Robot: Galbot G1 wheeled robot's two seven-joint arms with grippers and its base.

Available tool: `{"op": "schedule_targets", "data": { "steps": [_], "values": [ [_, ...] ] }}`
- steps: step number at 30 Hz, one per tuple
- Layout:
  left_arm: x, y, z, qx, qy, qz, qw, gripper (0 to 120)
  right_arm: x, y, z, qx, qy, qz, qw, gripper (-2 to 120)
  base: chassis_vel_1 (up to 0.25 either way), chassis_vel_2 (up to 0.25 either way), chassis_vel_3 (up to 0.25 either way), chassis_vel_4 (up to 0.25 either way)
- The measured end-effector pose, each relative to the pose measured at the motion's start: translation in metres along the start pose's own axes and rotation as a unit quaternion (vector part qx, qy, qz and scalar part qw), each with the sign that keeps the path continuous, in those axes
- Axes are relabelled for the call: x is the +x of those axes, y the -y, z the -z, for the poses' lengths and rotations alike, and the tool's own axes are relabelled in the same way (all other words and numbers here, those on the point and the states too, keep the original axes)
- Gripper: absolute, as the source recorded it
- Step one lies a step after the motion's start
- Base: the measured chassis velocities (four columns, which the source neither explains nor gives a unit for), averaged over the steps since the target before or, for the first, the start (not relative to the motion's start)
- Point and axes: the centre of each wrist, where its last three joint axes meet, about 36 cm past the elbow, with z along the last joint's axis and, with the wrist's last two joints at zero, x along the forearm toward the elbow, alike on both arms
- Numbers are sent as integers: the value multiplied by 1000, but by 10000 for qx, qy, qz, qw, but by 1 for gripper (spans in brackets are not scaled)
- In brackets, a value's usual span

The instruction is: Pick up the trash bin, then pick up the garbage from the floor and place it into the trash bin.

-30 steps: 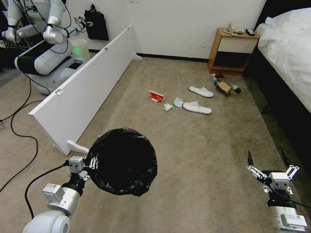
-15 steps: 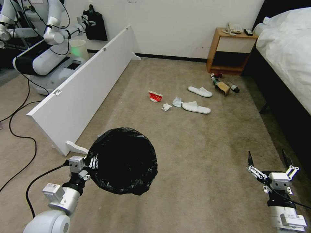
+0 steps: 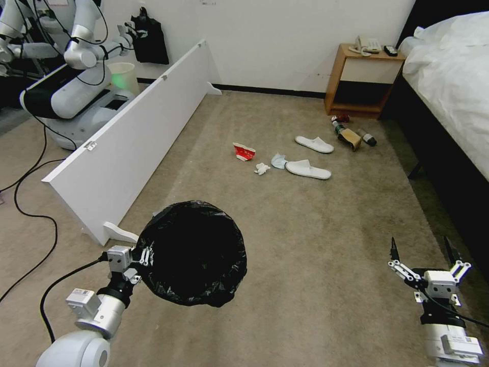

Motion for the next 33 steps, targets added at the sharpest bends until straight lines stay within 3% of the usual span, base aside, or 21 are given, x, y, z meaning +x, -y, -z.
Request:
{"op": "schedule_targets", "data": {
  "steps": [10,33],
  "values": [
    [2,-1,-1,19,-26,19,10000,4,3,-6,-1,-85,12,-23,10000,100,-26,16,17,-18],
    [2,-2,0,27,5,2,10000,4,2,-3,0,-43,29,-20,10000,100,-93,95,101,-96]
  ]
}}
